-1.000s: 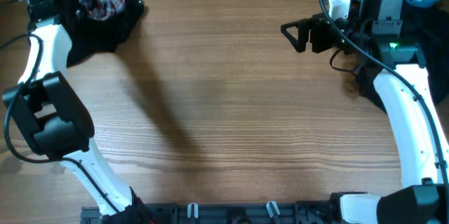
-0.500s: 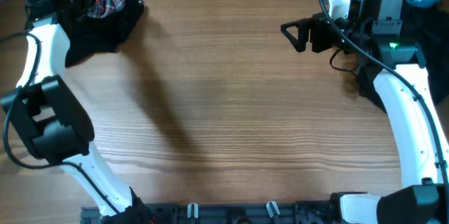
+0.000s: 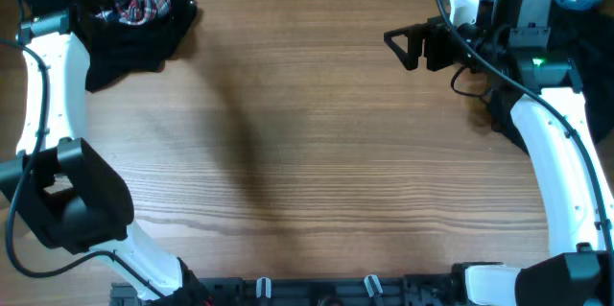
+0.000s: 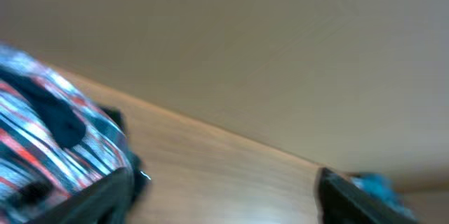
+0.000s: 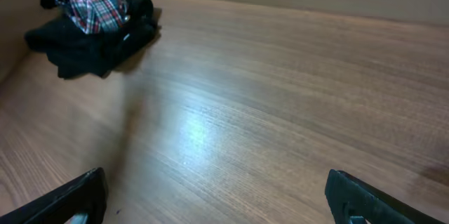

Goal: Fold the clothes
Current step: 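Lower the bundle onto the black garment and press it down with left gripper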

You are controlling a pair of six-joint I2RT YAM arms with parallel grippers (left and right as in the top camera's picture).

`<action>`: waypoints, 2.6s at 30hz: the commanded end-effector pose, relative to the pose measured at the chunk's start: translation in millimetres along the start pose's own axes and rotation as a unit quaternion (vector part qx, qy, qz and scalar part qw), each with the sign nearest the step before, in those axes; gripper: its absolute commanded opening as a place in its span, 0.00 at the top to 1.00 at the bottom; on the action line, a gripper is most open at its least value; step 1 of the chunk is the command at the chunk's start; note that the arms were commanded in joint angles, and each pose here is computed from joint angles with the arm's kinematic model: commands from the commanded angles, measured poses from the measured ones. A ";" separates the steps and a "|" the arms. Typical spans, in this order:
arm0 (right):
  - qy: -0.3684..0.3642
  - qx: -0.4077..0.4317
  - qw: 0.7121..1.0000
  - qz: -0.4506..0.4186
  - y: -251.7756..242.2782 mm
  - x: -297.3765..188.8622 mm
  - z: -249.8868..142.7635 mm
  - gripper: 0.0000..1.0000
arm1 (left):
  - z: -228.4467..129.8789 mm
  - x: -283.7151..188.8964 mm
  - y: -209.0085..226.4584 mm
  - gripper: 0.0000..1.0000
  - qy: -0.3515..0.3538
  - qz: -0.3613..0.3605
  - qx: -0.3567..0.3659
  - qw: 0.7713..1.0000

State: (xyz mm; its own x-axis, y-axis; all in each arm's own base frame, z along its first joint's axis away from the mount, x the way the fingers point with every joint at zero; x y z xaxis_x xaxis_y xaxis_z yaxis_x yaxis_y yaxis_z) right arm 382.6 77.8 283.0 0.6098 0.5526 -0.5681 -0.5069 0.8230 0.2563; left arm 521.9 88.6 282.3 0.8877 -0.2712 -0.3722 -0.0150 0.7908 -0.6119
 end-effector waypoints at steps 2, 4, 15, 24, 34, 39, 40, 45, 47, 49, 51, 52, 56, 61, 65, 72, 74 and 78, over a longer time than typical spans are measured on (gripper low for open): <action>-0.005 0.017 1.000 0.009 -0.3 3.8 1.1 0.00 | 21.7 6.1 15.0 0.50 -0.068 0.106 0.159 0.979; -0.008 0.015 1.000 0.009 -0.4 3.8 2.4 0.00 | 21.5 12.1 20.8 0.60 -0.069 0.120 0.211 0.968; -0.019 0.047 0.999 0.011 -0.5 3.6 7.2 0.00 | 35.4 39.0 75.5 0.73 -0.138 0.192 0.252 0.938; -0.018 0.056 0.998 0.019 2.4 4.1 6.8 0.00 | 19.2 65.4 113.7 0.72 -0.142 0.213 0.258 0.932; -0.019 0.054 0.998 0.023 3.3 4.0 7.2 0.00 | -53.0 48.8 181.9 0.86 0.031 0.324 0.098 0.940; -0.018 0.055 0.998 0.023 3.3 4.0 6.7 0.00 | -88.3 18.4 217.6 0.84 0.095 0.390 -0.034 0.915; -0.018 0.055 0.998 0.023 3.3 4.0 6.8 0.00 | -92.1 16.1 223.9 0.83 0.101 0.396 -0.044 0.912; -0.018 0.056 0.998 0.023 3.4 4.0 6.8 0.00 | -114.2 19.6 251.6 0.78 0.126 0.406 -0.062 0.903; -0.018 0.056 0.998 0.023 3.4 4.0 6.8 0.00 | -120.3 23.2 257.6 0.78 0.129 0.408 -0.063 0.902; -0.018 0.056 0.998 0.024 3.4 4.0 6.7 0.00 | -117.2 24.6 256.9 0.78 0.122 0.405 -0.060 0.904; -0.018 0.055 0.998 0.024 3.4 4.0 6.8 0.00 | -107.7 24.4 251.3 0.78 0.107 0.400 -0.055 0.908; -0.018 0.056 0.998 0.024 3.4 4.0 6.8 0.00 | -103.9 23.9 248.7 0.78 0.102 0.398 -0.053 0.910; -0.018 0.055 0.998 0.023 3.3 4.0 6.8 0.00 | -80.1 16.9 224.0 0.79 0.076 0.385 -0.040 0.919; -0.018 0.055 0.998 0.023 3.3 4.0 7.0 0.00 | -53.4 -1.1 180.9 0.79 0.057 0.370 -0.025 0.927; -0.019 0.053 0.998 0.023 3.2 4.0 7.1 0.00 | -35.0 -23.0 136.1 0.78 0.049 0.347 -0.013 0.937; -0.020 0.053 0.998 0.023 3.1 4.0 7.7 0.00 | -32.6 -35.8 59.8 0.73 0.073 0.271 0.045 0.959; -0.020 0.054 0.998 0.023 3.2 4.0 7.5 0.00 | -40.4 -23.9 51.5 0.72 0.088 0.259 0.084 0.958; -0.019 0.055 0.998 0.023 3.2 4.0 7.4 0.00 | -34.2 -1.8 53.8 0.70 0.059 0.244 0.107 0.962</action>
State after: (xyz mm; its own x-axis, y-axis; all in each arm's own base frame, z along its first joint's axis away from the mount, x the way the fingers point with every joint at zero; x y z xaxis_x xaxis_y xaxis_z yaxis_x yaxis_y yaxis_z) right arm 387.8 80.3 291.5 0.6302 0.5728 -0.5241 -0.4592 0.8193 0.3434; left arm 485.8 112.7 242.9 0.7218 0.1217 -0.6813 -0.3604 0.9065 -0.2199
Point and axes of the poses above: each gripper's point midway between its finger pads, its own x axis out along the fingers, its own y axis along the line the jaws close on, z = x × y, the point moved 5 cm from there along -x, back along the fingers, and after that the axes turned 3 degrees about -x, right-handed, at the moved point
